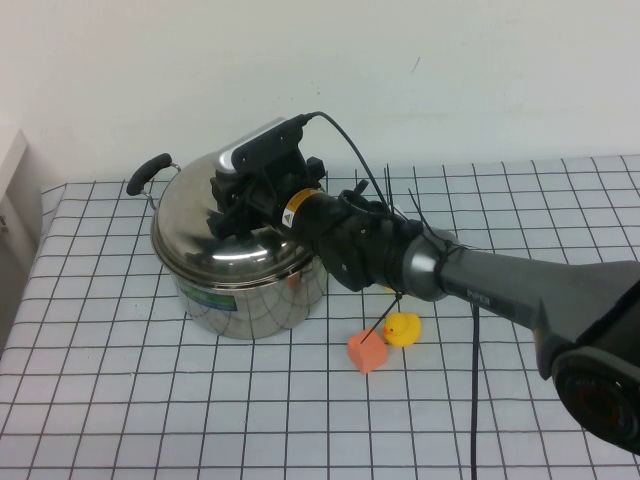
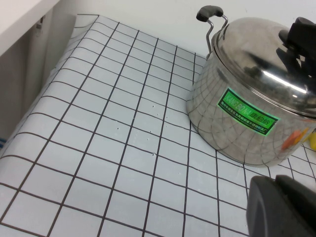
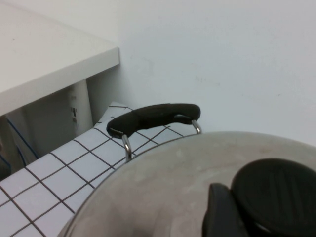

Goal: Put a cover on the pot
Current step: Place the pot lid on the pot

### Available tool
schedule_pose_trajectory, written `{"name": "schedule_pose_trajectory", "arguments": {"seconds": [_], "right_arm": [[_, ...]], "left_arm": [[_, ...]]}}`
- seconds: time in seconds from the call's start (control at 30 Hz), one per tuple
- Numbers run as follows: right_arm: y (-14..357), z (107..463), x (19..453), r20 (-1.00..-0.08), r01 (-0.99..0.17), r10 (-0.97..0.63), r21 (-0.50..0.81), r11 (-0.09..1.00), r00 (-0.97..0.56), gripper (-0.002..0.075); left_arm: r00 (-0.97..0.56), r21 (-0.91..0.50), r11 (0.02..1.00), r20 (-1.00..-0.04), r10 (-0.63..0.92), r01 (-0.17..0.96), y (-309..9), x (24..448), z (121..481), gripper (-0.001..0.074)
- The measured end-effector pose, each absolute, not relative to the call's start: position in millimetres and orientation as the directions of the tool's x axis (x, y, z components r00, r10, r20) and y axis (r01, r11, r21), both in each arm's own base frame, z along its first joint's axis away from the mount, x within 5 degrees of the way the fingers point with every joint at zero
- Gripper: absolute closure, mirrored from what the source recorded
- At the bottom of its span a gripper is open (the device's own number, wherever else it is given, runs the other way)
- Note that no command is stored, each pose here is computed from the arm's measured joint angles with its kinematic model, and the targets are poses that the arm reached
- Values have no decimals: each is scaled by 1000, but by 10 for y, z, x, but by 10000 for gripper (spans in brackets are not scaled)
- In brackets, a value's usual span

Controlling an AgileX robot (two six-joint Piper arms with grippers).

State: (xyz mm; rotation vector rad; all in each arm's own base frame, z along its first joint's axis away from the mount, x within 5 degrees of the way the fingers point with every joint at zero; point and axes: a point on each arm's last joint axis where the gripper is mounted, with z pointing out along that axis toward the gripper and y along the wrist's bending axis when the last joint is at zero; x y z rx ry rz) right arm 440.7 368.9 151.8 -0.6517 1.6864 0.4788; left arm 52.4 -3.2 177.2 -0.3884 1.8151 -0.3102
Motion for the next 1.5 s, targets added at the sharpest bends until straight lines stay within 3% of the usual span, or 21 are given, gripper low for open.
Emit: {"name": "schedule_pose_trajectory", "arguments": {"seconds": [1.07,1.3,1.5], "right_arm": [[3691,1450,4420,-978,-640,-133,3,768,-164,371],[3689,1450,4422,-977,-632,-105,37,774,-186,294],[3687,1574,4405,-975,-632,-105,42,774,-194,282]], "left_arm": [[-251,-402,910,-875,-415,-103,-32,524,1772,738],[-251,-402,910,-875,-415,-103,-32,524,1772,738],[-251,-402,910,-875,-415,-103,-32,524,1772,738]]}}
